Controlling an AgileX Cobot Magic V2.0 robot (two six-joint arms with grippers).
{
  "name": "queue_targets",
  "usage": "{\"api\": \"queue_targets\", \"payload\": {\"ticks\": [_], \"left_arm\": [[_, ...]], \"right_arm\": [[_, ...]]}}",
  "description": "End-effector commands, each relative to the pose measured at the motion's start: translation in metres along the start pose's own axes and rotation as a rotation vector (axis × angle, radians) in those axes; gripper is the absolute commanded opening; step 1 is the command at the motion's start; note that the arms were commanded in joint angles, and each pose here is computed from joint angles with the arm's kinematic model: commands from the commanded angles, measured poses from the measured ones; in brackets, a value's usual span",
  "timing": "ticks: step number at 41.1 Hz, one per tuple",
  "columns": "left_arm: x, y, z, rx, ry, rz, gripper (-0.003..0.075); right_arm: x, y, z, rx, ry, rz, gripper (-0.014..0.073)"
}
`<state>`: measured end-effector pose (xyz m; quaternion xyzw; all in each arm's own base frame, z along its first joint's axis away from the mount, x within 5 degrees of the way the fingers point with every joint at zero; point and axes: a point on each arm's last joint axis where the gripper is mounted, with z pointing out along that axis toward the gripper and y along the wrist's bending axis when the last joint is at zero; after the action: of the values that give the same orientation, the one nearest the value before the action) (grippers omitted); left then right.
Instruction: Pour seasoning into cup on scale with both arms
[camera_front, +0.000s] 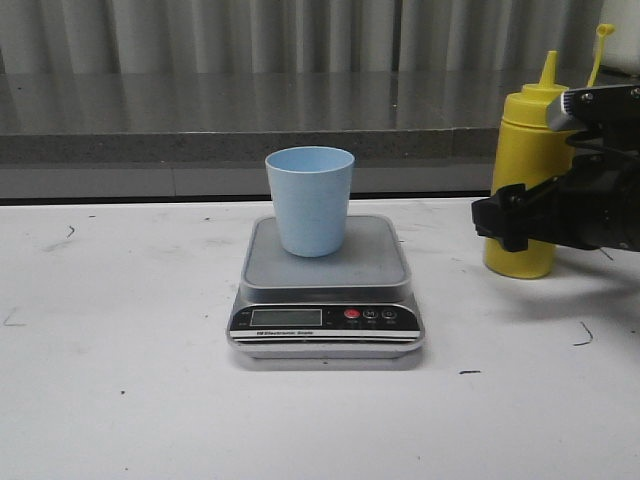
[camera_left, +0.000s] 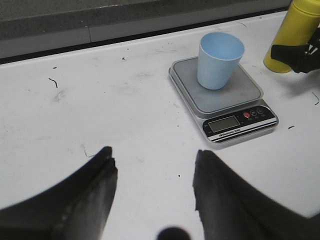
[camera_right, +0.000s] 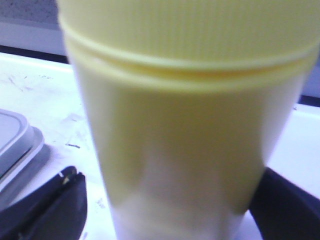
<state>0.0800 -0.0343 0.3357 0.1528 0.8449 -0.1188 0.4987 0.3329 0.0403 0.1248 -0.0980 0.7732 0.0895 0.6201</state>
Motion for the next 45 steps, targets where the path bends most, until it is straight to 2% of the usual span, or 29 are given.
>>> {"api": "queue_targets", "payload": {"ticks": [1, 8, 12, 19, 25, 36, 39, 45], "left_arm": [[-0.013, -0.001, -0.004, 0.005, -0.101, -0.013, 0.0355], [-0.013, -0.001, -0.004, 0.005, -0.101, -0.013, 0.0355], [-0.013, -0.001, -0.004, 0.005, -0.101, -0.013, 0.0355], [-0.013, -0.001, -0.004, 0.005, -0.101, -0.013, 0.0355], [-0.013, -0.001, -0.004, 0.005, -0.101, -0.013, 0.0355], [-0.013, -0.001, -0.004, 0.005, -0.101, -0.013, 0.0355], [-0.013, -0.001, -0.004, 0.005, -0.101, -0.013, 0.0355], [-0.013, -0.001, -0.004, 0.005, -0.101, -0.013, 0.0355]], "right_arm": [[-0.030, 0.001, -0.016, 0.007, -0.148, -0.013, 0.0654], [-0.034, 0.004, -0.048, 0.049, -0.086, 0.006, 0.0654], [-0.041, 0.006, -0.064, 0.062, 0.005, 0.001, 0.0654], [-0.061, 0.019, -0.091, 0.056, 0.157, 0.061, 0.0654], [-0.079, 0.029, -0.122, 0.094, 0.336, 0.075, 0.0654], [-0.125, 0.041, -0.177, 0.172, 0.664, -0.005, 0.0654], [-0.138, 0.047, -0.189, 0.132, 0.696, -0.040, 0.0654], [-0.159, 0.052, -0.214, 0.077, 0.617, -0.042, 0.0654]]}}
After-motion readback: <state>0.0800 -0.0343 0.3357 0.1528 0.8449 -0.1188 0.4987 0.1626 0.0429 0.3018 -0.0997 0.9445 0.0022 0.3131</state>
